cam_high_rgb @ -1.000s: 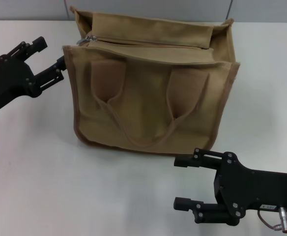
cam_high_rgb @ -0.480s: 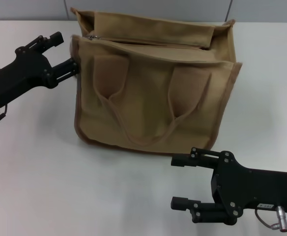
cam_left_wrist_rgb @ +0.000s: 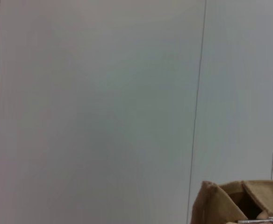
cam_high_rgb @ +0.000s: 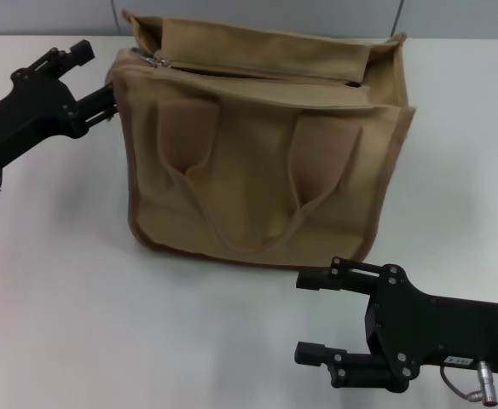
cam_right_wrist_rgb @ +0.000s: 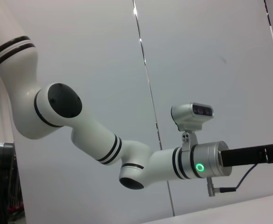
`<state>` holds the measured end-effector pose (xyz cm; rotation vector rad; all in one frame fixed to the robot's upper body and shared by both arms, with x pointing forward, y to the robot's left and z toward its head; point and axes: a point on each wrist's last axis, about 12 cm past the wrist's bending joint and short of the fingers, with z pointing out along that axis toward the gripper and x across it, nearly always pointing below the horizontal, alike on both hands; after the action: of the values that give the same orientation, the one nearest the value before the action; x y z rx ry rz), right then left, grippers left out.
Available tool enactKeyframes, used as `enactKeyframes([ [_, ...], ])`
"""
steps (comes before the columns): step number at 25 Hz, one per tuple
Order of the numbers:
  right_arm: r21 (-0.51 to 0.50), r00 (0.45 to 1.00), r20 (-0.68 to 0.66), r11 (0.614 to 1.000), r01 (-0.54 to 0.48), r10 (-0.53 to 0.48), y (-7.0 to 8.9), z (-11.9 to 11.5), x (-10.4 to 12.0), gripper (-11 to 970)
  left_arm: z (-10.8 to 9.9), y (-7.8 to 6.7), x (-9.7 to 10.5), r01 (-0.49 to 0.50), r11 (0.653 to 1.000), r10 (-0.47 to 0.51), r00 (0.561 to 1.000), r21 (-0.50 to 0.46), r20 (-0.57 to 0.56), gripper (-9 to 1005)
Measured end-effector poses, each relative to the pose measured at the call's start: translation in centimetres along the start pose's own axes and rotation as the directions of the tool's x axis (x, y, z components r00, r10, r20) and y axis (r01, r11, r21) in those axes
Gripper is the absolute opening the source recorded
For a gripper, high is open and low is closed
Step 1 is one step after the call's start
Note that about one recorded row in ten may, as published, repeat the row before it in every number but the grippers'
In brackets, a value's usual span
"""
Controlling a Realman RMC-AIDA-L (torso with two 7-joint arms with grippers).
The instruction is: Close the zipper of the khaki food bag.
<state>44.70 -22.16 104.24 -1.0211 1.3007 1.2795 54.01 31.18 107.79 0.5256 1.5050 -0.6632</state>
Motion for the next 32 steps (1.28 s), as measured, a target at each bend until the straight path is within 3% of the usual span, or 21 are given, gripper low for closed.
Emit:
enactKeyframes([
  [13, 0.002, 1.000, -0.007, 1.000, 0.005, -0.005, -0.2, 0.1, 0.0, 743, 0.6, -0.4, 0.2, 0.006, 1.000, -0.005, 1.000, 0.022, -0.004, 806],
  [20, 0.004, 1.000, -0.006, 1.000, 0.004, -0.004, -0.2, 0.1, 0.0, 743, 0.1, -1.0, -1.0, 0.023, 0.998, -0.029, 0.992, 0.054, 0.119, 805],
  [28, 0.011, 1.000, -0.002, 1.000, 0.007, -0.007, -0.3, 0.1, -0.1, 742, 0.1, -0.9, -0.8, 0.018, 0.999, -0.022, 0.993, 0.038, 0.115, 804],
  [32, 0.013, 1.000, 0.001, 1.000, 0.010, -0.010, -0.4, 0.1, -0.2, 742, 0.2, -1.3, -0.3, -0.008, 0.999, 0.003, 0.993, 0.039, 0.119, 746],
])
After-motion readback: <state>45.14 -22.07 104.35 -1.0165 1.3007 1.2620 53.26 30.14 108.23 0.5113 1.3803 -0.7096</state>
